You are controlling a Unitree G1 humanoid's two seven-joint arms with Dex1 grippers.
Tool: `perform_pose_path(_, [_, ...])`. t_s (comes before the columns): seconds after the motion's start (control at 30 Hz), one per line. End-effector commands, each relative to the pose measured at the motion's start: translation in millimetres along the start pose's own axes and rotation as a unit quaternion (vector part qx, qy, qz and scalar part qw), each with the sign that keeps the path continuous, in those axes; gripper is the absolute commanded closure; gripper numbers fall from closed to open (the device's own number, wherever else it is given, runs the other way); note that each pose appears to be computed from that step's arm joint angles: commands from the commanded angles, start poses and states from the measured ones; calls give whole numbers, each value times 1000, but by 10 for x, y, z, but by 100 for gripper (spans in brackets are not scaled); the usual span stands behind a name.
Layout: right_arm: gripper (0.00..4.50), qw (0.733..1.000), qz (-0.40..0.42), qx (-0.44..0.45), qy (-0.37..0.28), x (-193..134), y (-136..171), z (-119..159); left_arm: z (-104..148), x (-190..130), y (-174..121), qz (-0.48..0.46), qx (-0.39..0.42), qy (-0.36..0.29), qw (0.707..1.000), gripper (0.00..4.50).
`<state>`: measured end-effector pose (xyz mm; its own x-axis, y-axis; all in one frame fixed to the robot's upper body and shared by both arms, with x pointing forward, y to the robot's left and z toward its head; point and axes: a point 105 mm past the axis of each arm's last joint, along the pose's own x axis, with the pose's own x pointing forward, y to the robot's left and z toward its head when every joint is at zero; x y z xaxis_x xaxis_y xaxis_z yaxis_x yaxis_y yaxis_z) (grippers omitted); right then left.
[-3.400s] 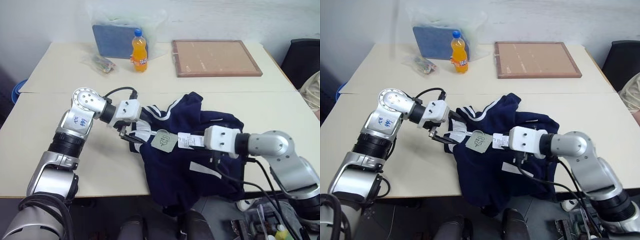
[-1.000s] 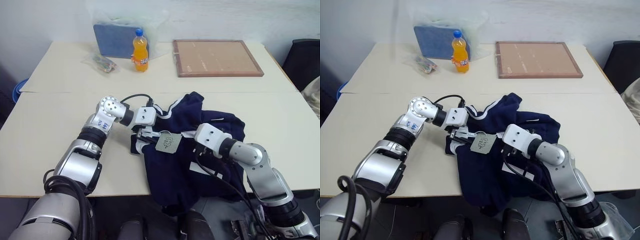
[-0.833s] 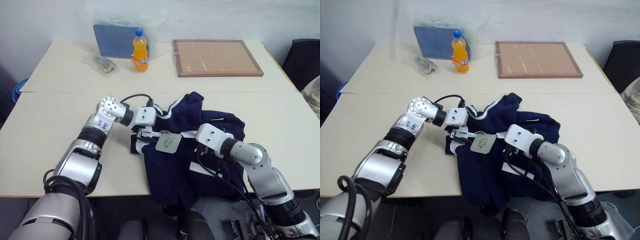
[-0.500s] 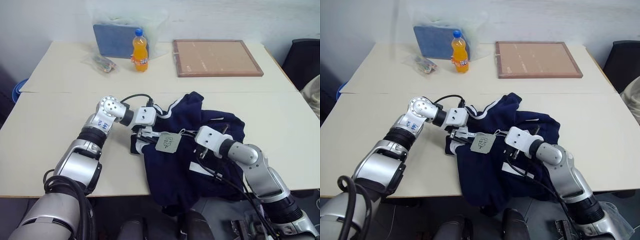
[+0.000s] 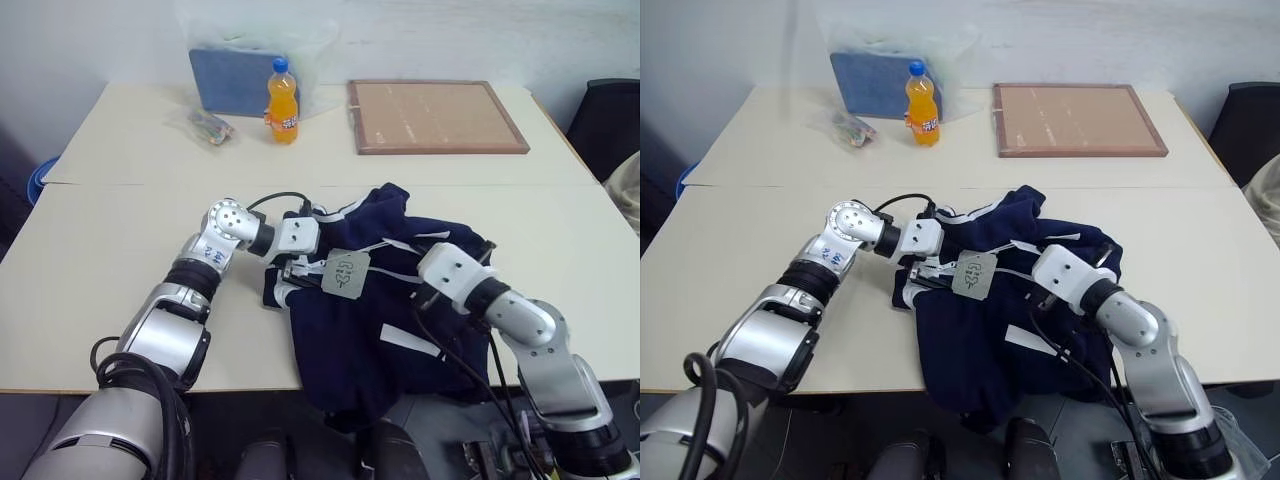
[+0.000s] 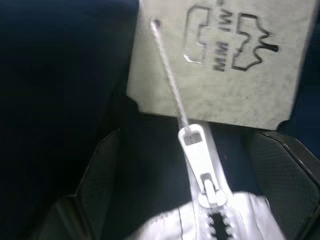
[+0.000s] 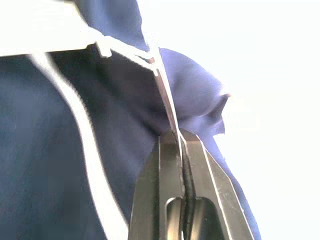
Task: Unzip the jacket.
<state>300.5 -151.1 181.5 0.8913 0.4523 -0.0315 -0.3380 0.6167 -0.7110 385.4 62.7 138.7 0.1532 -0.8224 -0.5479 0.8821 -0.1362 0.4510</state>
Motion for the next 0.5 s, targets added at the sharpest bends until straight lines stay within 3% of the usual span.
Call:
perform_pose_path(0.03, [448, 997, -76, 13, -10, -183, -223, 121, -154, 50, -58, -2, -23, 26, 999, 38])
perform_pose_path(0.4, [448, 978, -189, 42, 83, -594, -532, -288, -309, 30, -100, 7, -50, 42, 998, 38])
perform_pose_path(0.5, [448, 962, -241, 54, 118, -790, -751, -466, -347, 16, -112, 10, -54, 46, 997, 38])
